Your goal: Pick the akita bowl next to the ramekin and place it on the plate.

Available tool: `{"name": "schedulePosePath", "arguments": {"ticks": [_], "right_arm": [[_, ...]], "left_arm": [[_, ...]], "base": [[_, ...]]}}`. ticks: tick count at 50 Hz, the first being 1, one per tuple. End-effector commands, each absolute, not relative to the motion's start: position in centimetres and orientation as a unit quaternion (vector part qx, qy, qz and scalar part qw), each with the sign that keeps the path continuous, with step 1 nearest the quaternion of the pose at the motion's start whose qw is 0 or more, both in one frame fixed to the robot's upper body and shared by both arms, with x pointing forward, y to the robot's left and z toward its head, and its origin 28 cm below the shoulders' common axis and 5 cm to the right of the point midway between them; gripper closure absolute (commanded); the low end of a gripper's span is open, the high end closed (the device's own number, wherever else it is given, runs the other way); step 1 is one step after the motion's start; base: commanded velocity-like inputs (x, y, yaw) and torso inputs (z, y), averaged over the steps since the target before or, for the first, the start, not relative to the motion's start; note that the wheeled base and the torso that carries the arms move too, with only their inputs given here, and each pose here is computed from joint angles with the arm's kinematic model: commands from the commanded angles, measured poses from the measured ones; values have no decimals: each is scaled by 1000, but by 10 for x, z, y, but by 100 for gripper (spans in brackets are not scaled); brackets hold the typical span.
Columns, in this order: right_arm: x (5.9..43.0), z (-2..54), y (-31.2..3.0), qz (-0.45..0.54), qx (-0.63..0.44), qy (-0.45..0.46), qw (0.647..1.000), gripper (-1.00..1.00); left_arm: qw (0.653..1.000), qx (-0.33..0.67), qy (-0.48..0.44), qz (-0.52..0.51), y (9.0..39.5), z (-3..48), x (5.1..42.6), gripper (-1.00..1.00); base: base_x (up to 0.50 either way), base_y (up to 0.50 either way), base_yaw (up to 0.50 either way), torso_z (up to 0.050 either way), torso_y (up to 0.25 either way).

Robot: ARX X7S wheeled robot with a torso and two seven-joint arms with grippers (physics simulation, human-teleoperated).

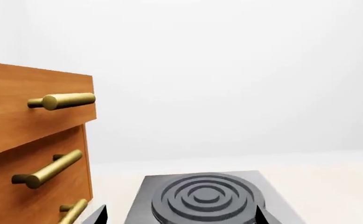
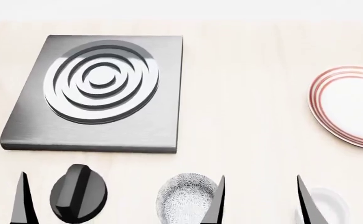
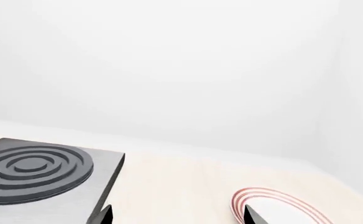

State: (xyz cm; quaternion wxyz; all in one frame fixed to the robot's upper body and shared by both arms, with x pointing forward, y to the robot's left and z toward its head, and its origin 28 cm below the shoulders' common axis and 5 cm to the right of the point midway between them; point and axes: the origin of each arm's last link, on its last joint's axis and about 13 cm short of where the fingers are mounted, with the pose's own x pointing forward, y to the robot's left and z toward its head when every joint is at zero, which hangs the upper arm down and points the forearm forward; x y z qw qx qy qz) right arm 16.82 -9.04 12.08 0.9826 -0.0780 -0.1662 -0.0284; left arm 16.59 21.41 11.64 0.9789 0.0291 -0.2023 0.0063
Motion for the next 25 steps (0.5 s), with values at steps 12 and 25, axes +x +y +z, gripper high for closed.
{"name": "schedulePosePath", "arguments": {"ticks": [12, 25], "right_arm": [[168, 120, -90, -26, -75, -165, 983, -100], [168, 120, -90, -26, -75, -166, 983, -100]], "left_arm": [[979, 29, -202, 6, 214, 116, 166, -100], [979, 28, -201, 6, 214, 116, 165, -100]], "base": [[0, 0, 0, 0, -122], [0, 0, 0, 0, -121]]}}
